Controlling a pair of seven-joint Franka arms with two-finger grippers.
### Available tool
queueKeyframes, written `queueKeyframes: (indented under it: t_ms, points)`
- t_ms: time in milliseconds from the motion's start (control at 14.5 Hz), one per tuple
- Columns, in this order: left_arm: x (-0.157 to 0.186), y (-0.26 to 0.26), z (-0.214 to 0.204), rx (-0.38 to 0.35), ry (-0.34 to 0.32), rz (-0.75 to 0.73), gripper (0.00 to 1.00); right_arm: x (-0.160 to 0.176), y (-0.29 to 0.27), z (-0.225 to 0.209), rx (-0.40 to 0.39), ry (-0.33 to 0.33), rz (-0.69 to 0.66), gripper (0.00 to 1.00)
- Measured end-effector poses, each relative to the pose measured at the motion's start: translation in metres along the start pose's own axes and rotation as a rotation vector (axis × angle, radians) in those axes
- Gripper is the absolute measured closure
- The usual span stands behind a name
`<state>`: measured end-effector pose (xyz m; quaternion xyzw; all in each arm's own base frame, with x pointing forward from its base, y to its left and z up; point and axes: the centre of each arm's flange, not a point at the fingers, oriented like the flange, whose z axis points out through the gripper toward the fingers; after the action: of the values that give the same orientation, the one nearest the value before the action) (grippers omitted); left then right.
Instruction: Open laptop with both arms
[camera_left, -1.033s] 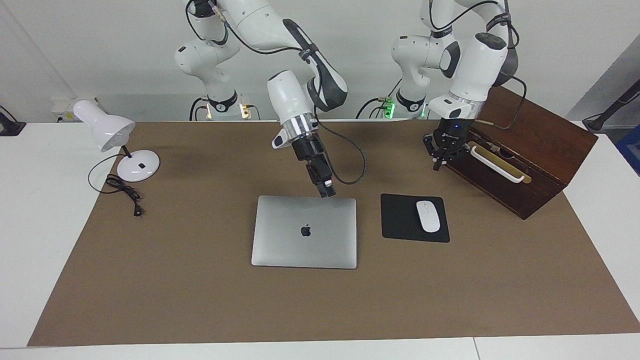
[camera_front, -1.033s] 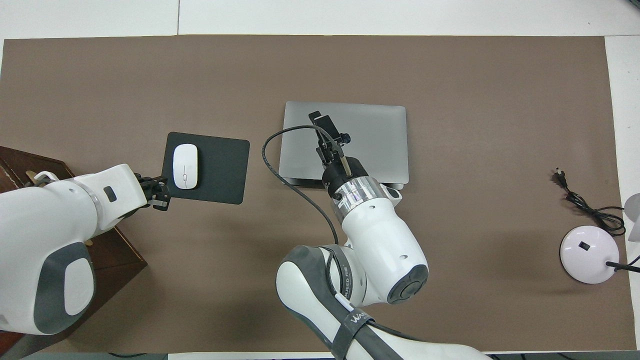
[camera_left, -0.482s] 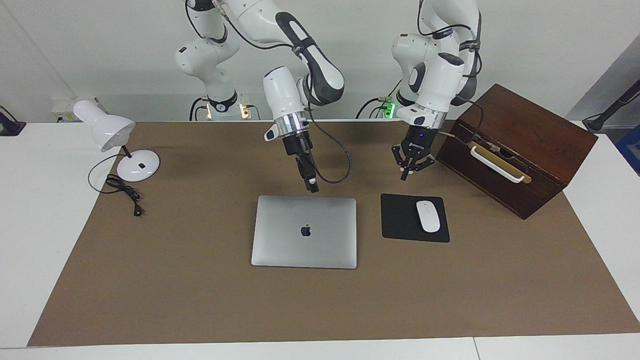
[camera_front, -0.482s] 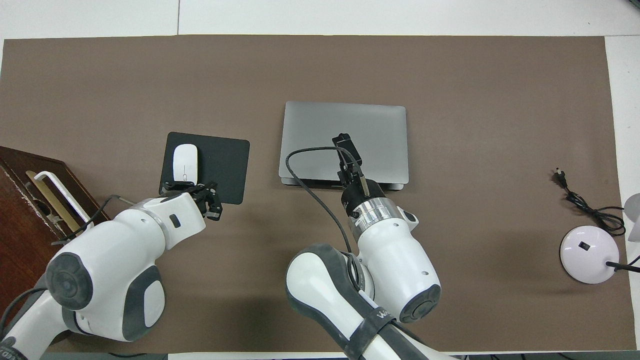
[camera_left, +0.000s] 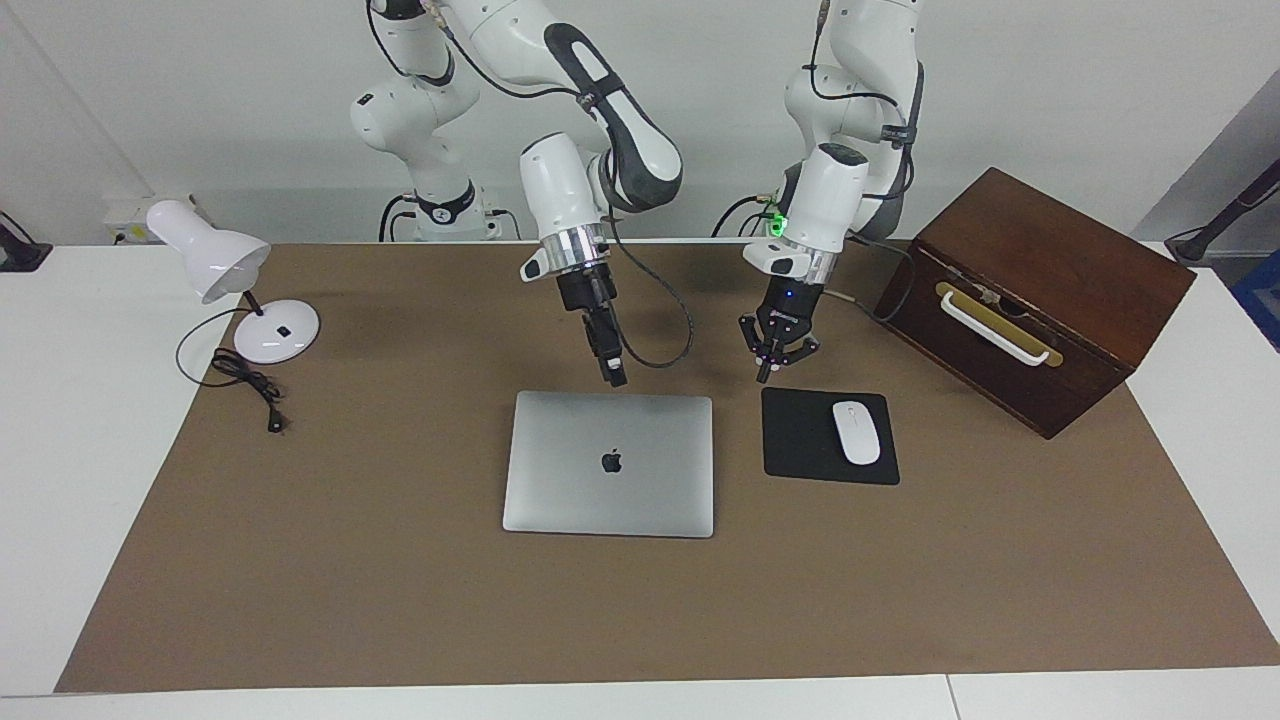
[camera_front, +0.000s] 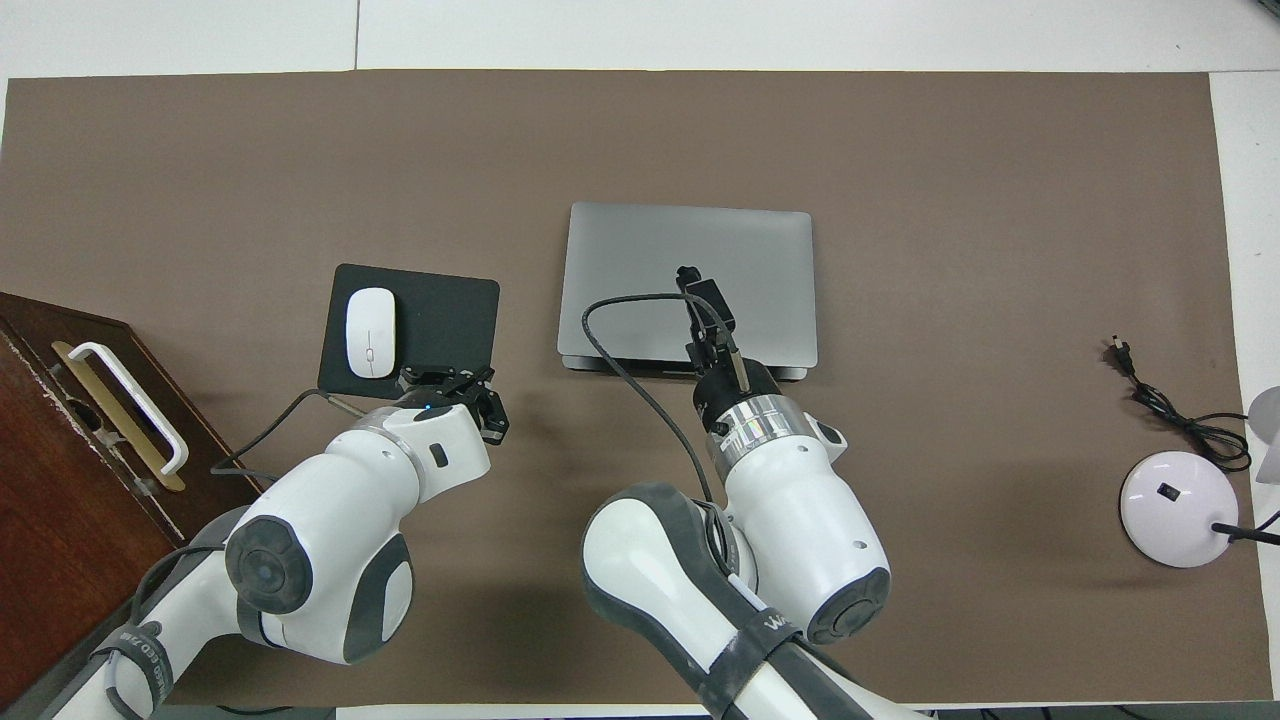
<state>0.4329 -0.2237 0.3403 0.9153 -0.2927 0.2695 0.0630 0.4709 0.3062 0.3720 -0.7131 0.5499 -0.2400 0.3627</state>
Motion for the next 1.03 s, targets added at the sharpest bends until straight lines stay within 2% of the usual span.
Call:
queueKeyframes:
  t_ms: [275, 482, 757, 1033]
  points:
    - [-0.007, 0.021, 0.022, 0.004, 0.033, 0.024, 0.99, 0.000, 0.005, 0.004, -0.010, 0.004, -0.004, 0.00]
    - [-0.018, 0.046, 0.040, -0.003, 0.045, -0.044, 0.99, -0.002, 0.009, 0.008, -0.019, 0.005, -0.009, 0.00]
    - [-0.021, 0.069, 0.041, -0.021, 0.050, -0.127, 0.99, -0.005, 0.016, 0.017, -0.033, 0.007, -0.017, 0.00]
    - [-0.010, 0.075, 0.037, -0.030, 0.073, -0.169, 0.99, -0.006, 0.026, 0.027, -0.052, 0.013, -0.026, 0.00]
